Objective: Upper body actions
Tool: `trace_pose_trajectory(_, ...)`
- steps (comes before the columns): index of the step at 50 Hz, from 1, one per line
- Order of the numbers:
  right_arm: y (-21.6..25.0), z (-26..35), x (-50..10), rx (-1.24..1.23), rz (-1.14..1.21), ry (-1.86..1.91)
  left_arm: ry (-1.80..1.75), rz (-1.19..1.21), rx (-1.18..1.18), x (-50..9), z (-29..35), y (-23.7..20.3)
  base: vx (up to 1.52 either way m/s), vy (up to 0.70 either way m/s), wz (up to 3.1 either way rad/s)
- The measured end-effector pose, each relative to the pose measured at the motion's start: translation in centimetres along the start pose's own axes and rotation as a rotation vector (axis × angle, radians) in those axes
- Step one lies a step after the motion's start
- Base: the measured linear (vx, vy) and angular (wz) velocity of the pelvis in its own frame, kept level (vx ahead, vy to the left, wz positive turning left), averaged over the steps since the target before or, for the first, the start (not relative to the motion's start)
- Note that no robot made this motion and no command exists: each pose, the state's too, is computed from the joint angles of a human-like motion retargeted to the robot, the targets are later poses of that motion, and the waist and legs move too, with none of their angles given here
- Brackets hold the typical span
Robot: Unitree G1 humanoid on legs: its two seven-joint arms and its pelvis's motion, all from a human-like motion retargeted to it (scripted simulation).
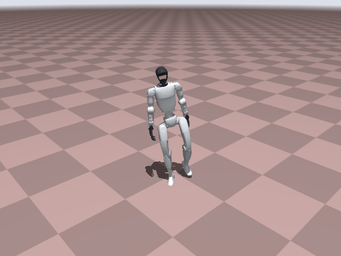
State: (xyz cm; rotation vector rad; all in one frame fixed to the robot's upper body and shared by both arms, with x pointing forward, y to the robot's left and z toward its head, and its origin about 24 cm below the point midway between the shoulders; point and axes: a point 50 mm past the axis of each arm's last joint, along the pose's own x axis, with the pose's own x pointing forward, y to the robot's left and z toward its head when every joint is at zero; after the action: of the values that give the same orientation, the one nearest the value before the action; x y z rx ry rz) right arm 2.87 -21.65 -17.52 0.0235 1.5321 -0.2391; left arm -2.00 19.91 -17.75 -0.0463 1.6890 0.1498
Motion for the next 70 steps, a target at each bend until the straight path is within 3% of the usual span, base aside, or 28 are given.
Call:
trace_pose_trajectory(6,4.4,15.7,-3.7,-0.063,0.188,-0.451,0.452,-0.053,0.068,-2.0,-12.8,4.1,-0.01,-0.12,0.27)
trace_pose_trajectory(9,5.7,23.6,-8.6,-0.146,0.232,-0.716,0.587,-0.079,0.109,-3.7,-16.9,5.8,-0.08,-0.09,-0.15)
trace_pose_trajectory(13,6.3,31.3,-16.4,-0.230,0.211,-1.048,0.661,-0.068,-0.038,-5.5,-20.7,6.8,-0.07,-0.06,-0.68)
trace_pose_trajectory(18,5.6,35.6,-23.3,-0.210,0.131,-1.316,0.693,-0.032,-0.197,-6.7,-22.8,6.9,0.03,-0.03,-0.49)
trace_pose_trajectory(24,6.2,35.7,-23.6,-0.204,0.153,-1.332,0.623,-0.080,-0.140,-5.5,-21.0,6.1,0.05,-0.06,0.55)
trace_pose_trajectory(30,5.6,32.5,-18.0,-0.154,0.128,-1.174,0.422,-0.047,-0.170,-3.2,-16.0,5.7,0.05,0.00,0.72)
trace_pose_trajectory(38,6.4,23.8,-9.0,-0.179,0.191,-0.829,0.258,0.003,-0.299,-1.6,-11.5,5.0,0.15,0.17,-0.16)
trace_pose_trajectory(46,4.5,14.3,-3.3,-0.152,0.180,-0.560,0.076,0.028,-0.198,-0.7,-4.2,5.0,0.00,0.21,0.36)
trace_pose_trajectory(50,2.4,10.3,-1.8,-0.160,0.103,-0.450,-0.024,0.040,-0.186,-0.5,0.5,3.2,0.01,0.30,0.84)
trace_pose_trajectory(57,0.6,2.7,-0.2,-0.144,0.024,-0.217,-0.324,0.002,-0.380,-1.9,9.5,-1.9,-0.08,0.20,-0.18)
trace_pose_trajectory(62,0.2,-2.4,0.1,-0.246,0.013,-0.051,-0.616,-0.030,-0.327,-5.4,17.9,-4.5,-0.15,0.20,-0.02)
trace_pose_trajectory(66,-1.5,-8.4,-0.6,-0.365,-0.021,0.195,-0.930,0.044,-0.273,-11.8,26.2,-5.6,-0.06,0.22,1.34)
trace_pose_trajectory(70,-3.3,-15.4,-2.7,-0.281,-0.056,0.427,-1.215,-0.052,-0.261,-19.7,32.3,-8.2,0.07,0.13,1.57)
